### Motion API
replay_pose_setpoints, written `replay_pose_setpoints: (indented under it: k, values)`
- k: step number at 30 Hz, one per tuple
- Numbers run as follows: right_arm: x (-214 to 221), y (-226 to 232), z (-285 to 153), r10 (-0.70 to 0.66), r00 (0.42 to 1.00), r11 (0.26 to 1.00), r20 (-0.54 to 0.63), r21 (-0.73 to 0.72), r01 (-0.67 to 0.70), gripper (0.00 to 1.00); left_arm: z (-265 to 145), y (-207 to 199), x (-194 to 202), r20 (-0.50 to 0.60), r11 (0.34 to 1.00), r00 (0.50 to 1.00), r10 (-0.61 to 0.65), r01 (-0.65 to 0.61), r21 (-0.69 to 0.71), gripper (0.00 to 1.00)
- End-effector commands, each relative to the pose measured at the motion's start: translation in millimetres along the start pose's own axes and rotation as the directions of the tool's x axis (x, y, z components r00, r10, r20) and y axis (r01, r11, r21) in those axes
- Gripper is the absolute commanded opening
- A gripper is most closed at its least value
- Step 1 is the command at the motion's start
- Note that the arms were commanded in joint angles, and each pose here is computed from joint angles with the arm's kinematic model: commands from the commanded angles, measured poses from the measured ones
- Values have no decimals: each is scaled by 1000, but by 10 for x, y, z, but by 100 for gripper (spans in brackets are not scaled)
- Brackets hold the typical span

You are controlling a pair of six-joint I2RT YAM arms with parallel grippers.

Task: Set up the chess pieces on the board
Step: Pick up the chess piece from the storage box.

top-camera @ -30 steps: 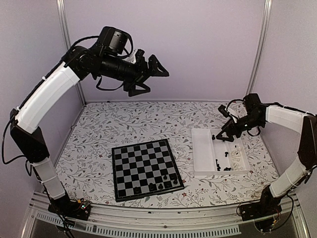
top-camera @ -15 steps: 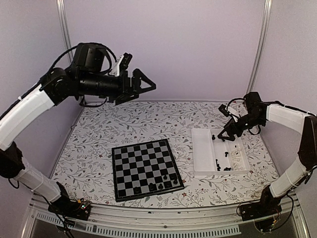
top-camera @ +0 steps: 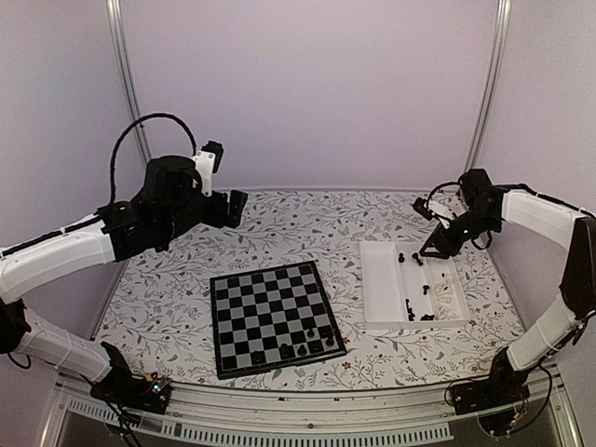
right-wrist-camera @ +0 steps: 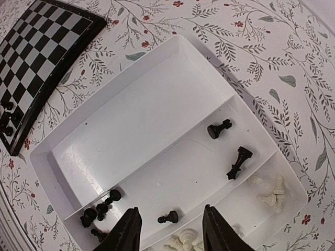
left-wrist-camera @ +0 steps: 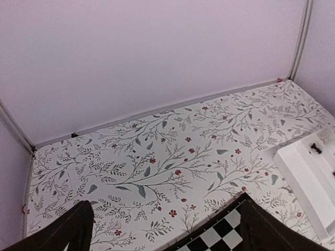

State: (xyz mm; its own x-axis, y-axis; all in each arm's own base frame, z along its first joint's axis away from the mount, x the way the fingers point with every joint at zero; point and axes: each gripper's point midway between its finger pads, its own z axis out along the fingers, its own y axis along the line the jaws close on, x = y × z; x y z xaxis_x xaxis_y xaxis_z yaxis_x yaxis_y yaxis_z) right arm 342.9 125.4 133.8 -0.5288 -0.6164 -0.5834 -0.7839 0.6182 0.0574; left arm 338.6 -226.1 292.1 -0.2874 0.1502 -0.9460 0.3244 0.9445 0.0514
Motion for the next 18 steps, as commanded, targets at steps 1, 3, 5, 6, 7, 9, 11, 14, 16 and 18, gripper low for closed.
replay_pose_setpoints:
  k: [1,3,5,6,7,9,11,14,16,18]
  values:
    - [244,193,65,-13,997,997,-79,-76,7,43,88,347,-337,57,983,998,-38,47,-176,100]
    - [357,311,68,-80,991,992,-110,-105,69,43,176,135,-336,36,999,999,-22,24,-48,99]
    - [475,412,78,-144,978,983,-149,-132,125,43,197,-162,-363,47,992,999,-10,4,126,91]
    - [527,442,87,-167,972,980,-167,-140,145,43,200,-301,-383,50,980,999,-5,-5,200,85]
    - [564,466,97,-199,964,973,-176,-152,173,43,202,-443,-403,45,962,999,6,-18,274,78]
    - [610,519,121,-234,955,963,-182,-177,202,41,281,-629,-326,-24,937,999,25,-15,349,67]
    - [642,610,177,-263,947,952,-182,-210,224,41,364,-772,-227,-94,920,995,40,0,391,64]
    - [692,772,300,-298,935,939,-191,-236,251,44,437,-936,-107,-142,913,986,82,-17,408,64]
    - [756,893,373,-296,932,935,-209,-262,238,45,449,-1030,-74,-150,914,983,110,-41,404,65]
    - [832,983,441,-272,935,939,-228,-276,206,48,440,-1090,-80,-149,917,981,127,-59,394,66]
